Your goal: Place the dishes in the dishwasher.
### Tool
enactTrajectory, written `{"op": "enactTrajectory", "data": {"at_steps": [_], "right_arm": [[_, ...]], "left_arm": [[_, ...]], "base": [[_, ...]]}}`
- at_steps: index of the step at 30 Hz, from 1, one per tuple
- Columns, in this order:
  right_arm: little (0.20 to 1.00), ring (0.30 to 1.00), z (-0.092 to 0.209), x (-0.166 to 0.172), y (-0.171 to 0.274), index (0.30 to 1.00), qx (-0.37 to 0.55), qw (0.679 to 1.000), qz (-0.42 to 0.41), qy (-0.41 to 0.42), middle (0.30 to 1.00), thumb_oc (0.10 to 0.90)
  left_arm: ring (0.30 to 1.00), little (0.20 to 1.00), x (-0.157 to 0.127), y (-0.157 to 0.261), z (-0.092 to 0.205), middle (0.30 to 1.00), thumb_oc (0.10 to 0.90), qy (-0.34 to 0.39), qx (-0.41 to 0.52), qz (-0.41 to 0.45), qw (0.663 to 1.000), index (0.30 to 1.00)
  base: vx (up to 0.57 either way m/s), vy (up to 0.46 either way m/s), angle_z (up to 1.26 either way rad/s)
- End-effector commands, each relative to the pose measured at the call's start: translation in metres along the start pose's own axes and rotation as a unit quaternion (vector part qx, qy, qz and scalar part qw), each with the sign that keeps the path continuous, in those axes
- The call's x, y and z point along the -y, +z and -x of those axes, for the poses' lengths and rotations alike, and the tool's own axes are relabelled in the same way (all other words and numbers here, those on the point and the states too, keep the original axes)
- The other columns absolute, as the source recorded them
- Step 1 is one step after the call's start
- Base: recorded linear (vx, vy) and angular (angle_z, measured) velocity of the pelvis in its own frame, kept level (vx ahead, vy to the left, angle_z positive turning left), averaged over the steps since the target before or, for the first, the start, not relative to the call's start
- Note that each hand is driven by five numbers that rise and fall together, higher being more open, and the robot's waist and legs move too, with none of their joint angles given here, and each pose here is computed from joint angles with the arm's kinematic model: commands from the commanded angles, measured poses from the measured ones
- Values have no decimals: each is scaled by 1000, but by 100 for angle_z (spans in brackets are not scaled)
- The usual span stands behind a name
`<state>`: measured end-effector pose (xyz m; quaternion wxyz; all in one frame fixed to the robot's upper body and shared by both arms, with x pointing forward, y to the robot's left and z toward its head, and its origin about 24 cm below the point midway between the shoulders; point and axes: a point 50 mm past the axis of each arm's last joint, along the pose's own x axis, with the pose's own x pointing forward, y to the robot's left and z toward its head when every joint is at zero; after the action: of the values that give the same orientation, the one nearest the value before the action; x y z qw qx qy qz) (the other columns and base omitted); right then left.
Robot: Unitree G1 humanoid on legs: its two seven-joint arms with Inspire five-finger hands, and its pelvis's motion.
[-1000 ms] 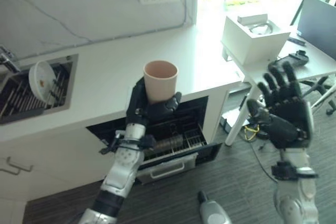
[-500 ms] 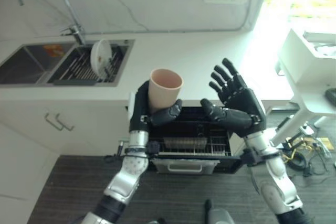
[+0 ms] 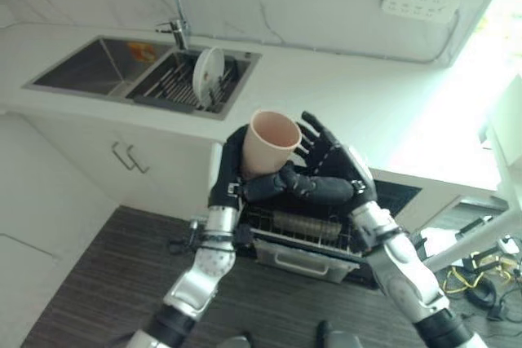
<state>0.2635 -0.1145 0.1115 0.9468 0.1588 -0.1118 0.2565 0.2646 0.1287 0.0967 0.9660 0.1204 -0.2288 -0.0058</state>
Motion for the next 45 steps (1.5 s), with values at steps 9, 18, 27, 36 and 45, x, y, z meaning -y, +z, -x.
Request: {"op": "enactTrajectory", "data": {"at_steps": [9,18,27,36,45], "right_arm": [[900,900,-42,-32,42,900,115,991,30,63,900,800],[900,900,-56,-38,41,900,98,991,43,83,900,800],[900,900,-67,-58,40,900,90,987,37,124,900,800],[300,300,-76,-68,34,300,82,989,33,120,300,400],[300,300,-78,-64,28,300,85,991,44,90,300,400]], "left_arm": [[300,300,15,47,-28,300,400,-50,151,17,987,300],[300,300,25,42,-27,300,400,-79,138,20,987,300],[300,300,34,38,-28,300,400,-85,130,15,988,300],[300,300,45,39,-28,300,400,-90,138,22,986,300],[300,300,50,43,-26,300,400,-113,147,30,982,300]], "base": [[9,-4,5],[4,-1,1],[13,3,0],[0,0,0],[0,-3,3]]}}
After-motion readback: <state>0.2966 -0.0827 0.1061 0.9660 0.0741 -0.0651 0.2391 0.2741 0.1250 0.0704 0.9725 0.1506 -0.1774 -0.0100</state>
